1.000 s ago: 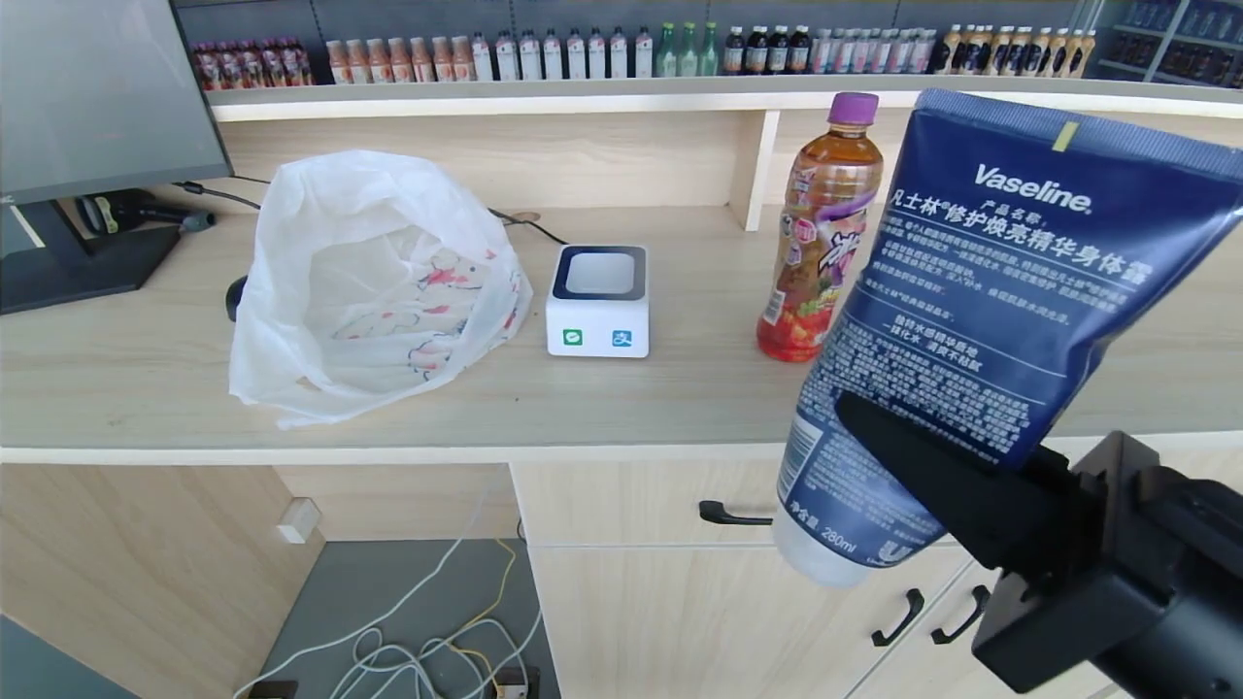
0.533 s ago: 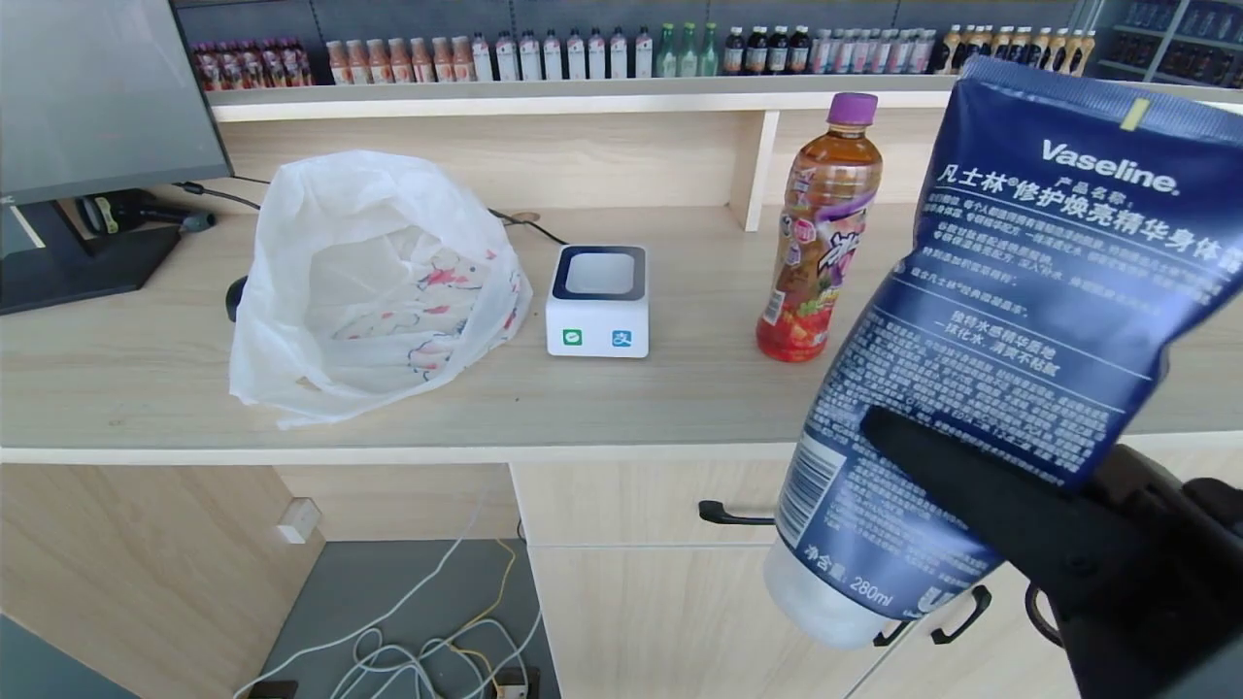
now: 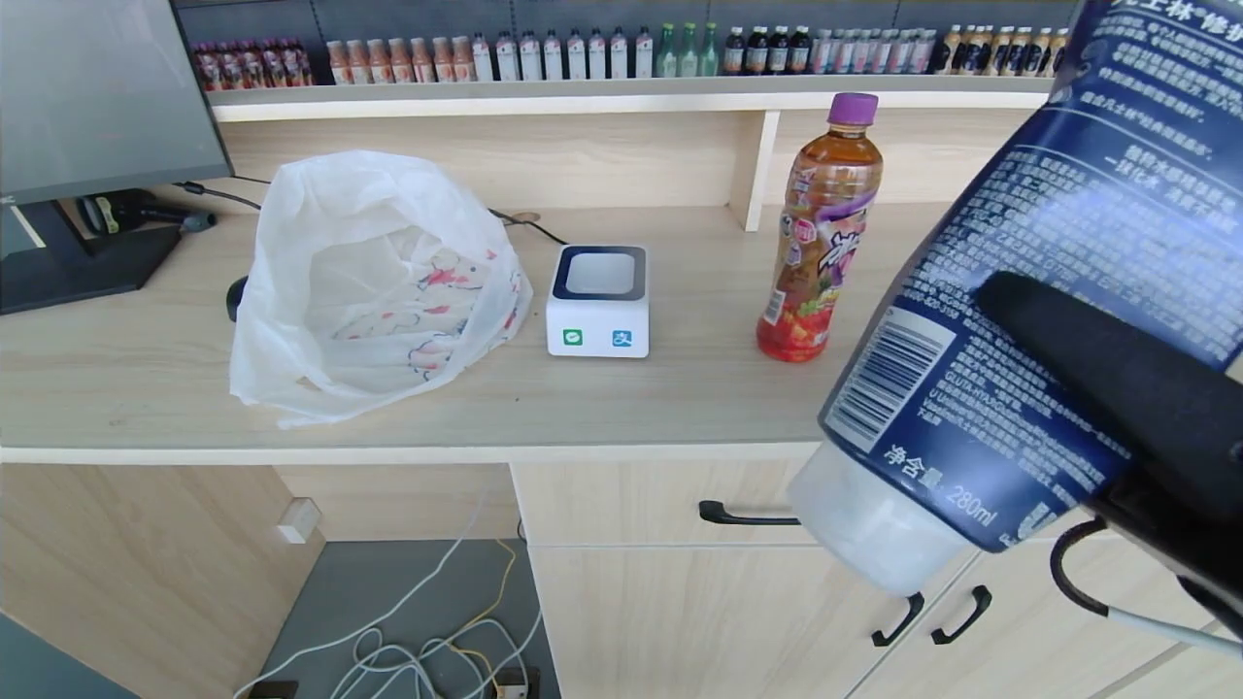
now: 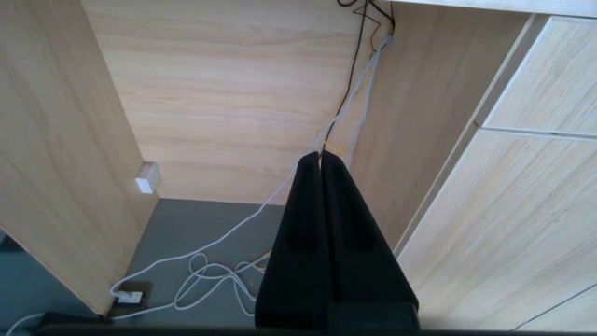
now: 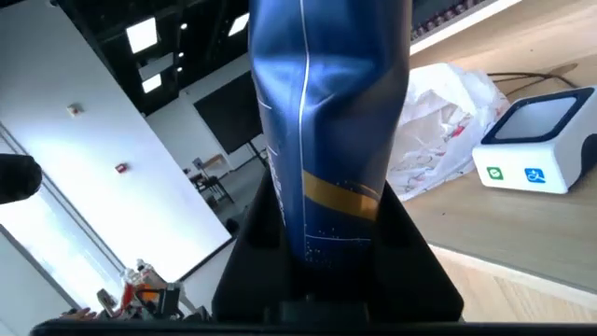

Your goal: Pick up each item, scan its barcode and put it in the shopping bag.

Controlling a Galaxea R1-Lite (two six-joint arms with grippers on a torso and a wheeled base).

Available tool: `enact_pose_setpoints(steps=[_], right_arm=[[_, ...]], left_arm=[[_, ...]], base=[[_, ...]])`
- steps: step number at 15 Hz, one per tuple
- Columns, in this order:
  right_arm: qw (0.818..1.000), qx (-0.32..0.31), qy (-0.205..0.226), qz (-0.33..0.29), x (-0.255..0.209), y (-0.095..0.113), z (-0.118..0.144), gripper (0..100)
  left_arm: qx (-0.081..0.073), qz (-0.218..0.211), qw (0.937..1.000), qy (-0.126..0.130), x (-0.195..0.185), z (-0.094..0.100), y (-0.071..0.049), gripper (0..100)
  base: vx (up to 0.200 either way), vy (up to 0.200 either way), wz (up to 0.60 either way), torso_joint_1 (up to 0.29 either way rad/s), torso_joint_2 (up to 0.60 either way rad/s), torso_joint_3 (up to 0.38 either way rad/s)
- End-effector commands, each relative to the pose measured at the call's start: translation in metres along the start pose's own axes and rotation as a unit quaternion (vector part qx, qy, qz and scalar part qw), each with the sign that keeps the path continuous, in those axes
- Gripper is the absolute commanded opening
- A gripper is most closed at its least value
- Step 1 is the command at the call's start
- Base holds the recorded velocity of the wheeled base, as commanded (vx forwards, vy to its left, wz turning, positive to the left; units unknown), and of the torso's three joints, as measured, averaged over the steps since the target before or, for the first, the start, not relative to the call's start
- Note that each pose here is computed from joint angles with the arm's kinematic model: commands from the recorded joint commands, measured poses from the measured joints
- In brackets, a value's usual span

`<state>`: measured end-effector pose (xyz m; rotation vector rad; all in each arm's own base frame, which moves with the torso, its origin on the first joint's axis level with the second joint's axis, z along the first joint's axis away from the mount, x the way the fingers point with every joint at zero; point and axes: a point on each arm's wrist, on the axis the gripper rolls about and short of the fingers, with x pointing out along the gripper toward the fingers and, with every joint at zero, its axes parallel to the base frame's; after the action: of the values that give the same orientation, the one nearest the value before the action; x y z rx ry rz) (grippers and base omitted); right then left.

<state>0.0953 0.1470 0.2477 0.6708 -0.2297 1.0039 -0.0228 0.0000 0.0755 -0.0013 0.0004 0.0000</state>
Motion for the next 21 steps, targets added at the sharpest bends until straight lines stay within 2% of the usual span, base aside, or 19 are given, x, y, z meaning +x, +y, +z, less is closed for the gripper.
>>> enact_pose_setpoints(steps=[1, 2, 17, 19, 21], right_arm=[[1.000, -0.002, 0.013, 0.004, -0.004, -0.003, -0.005, 0], [1.000, -0.007, 0.022, 0.012, -0.008, -0.005, -0.009, 0], [0.999, -0.025, 0.024, 0.009, -0.005, -0.010, -0.009, 0], [0.999, -0.043, 0.032, 0.005, -0.002, -0.013, -0.011, 0], [0.994, -0.098, 0.045, -0.012, 0.005, -0.021, -0.015, 0]], left_arm=[[0.000, 0.000, 1.0000, 0.000, 0.000, 0.000, 0.000, 0], [0.000, 0.000, 1.0000, 0.000, 0.000, 0.000, 0.000, 0], [0.000, 0.000, 1.0000, 0.000, 0.000, 0.000, 0.000, 0], [0.000, 0.000, 1.0000, 0.000, 0.000, 0.000, 0.000, 0], [0.000, 0.000, 1.0000, 0.000, 0.000, 0.000, 0.000, 0]], base=[[0.000, 0.000, 0.00, 0.000, 0.00, 0.000], [0.000, 0.000, 0.00, 0.000, 0.00, 0.000], [0.000, 0.000, 0.00, 0.000, 0.00, 0.000], [0.000, 0.000, 0.00, 0.000, 0.00, 0.000], [0.000, 0.000, 0.00, 0.000, 0.00, 0.000]])
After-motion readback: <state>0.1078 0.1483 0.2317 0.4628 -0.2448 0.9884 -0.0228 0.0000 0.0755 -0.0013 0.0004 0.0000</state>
